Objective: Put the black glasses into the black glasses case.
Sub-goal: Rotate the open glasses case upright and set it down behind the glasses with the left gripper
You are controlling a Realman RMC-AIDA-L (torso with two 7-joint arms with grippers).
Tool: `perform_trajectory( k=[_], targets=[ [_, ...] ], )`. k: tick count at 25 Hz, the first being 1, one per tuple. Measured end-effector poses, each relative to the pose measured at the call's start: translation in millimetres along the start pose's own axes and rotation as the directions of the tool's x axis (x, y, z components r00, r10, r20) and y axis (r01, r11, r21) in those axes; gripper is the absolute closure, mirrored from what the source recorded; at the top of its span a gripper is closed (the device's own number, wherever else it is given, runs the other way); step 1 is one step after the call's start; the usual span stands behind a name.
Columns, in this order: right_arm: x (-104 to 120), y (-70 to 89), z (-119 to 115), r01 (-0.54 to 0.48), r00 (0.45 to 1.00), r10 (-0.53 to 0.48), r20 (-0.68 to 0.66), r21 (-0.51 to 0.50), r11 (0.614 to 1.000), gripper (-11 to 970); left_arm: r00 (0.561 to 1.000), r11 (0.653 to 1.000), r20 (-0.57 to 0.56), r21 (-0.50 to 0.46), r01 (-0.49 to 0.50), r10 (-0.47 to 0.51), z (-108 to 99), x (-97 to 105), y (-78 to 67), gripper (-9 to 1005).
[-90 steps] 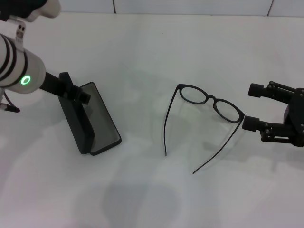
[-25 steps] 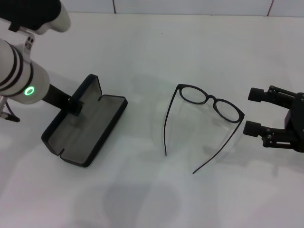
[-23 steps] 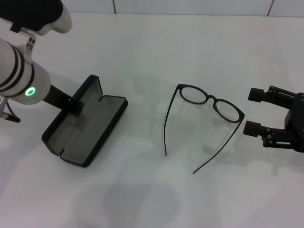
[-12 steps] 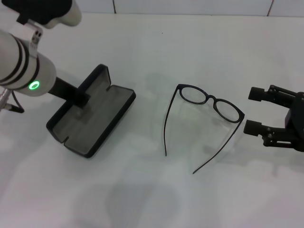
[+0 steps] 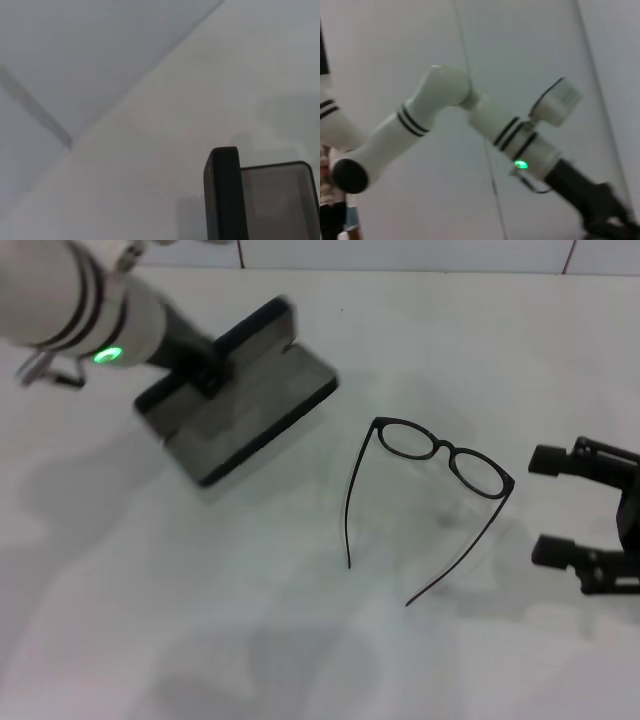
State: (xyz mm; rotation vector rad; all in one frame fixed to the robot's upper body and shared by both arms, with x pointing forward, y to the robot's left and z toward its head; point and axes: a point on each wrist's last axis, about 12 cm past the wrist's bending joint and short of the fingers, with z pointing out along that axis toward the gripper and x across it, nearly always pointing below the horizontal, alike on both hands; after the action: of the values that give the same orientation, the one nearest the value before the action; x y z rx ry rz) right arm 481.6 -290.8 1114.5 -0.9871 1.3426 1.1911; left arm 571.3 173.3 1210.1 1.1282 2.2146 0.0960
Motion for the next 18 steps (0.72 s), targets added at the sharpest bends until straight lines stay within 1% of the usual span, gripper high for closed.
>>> perform_trajectory(
  k=[2, 4, 5, 7, 10, 13, 15, 18],
  targets=[
    [0.9, 3.9, 0.5, -0.001, 1.0, 0.001, 0.004, -0.027, 1.0, 89, 0.994, 0.995, 0.046, -0.018, -0.101, 0.102, 6.1, -10.2, -2.3, 791],
    [1.9, 8.1, -0.3, -0.008, 1.0, 0.008, 0.01, -0.052, 0.999, 89, 0.977, 0.981, 0.089, -0.044, -0.191, 0.195, 15.4, -18.6, -5.1, 791],
    [2.5, 10.4, -1.2, -0.012, 1.0, 0.013, 0.014, -0.062, 0.998, 89, 0.962, 0.968, 0.108, -0.059, -0.245, 0.25, 21.8, -22.3, -7.7, 791],
    [3.8, 14.5, -3.6, -0.019, 1.0, 0.02, 0.019, -0.071, 0.997, 89, 0.936, 0.944, 0.123, -0.075, -0.322, 0.329, 34.7, -24.6, -12.7, 790],
    [6.5, 17.3, -6.6, -0.029, 0.999, 0.03, 0.022, -0.062, 0.998, 89, 0.908, 0.918, 0.135, -0.079, -0.388, 0.396, 52.5, -28.9, -20.5, 790],
    [9.8, 17.9, -7.3, -0.038, 0.999, 0.039, 0.028, -0.047, 0.998, 89, 0.894, 0.903, 0.129, -0.064, -0.424, 0.429, 63.2, -33.9, -27.2, 790],
    [10.9, 17.5, -6.6, -0.042, 0.999, 0.043, 0.032, -0.045, 0.998, 89, 0.874, 0.883, 0.125, -0.055, -0.466, 0.469, 72.8, -39.3, -35.0, 790],
    [11.3, 17.2, -6.3, -0.044, 0.998, 0.046, 0.032, -0.044, 0.998, 89, 0.851, 0.86, 0.123, -0.049, -0.508, 0.51, 81.2, -42.8, -44.1, 789]
  ],
)
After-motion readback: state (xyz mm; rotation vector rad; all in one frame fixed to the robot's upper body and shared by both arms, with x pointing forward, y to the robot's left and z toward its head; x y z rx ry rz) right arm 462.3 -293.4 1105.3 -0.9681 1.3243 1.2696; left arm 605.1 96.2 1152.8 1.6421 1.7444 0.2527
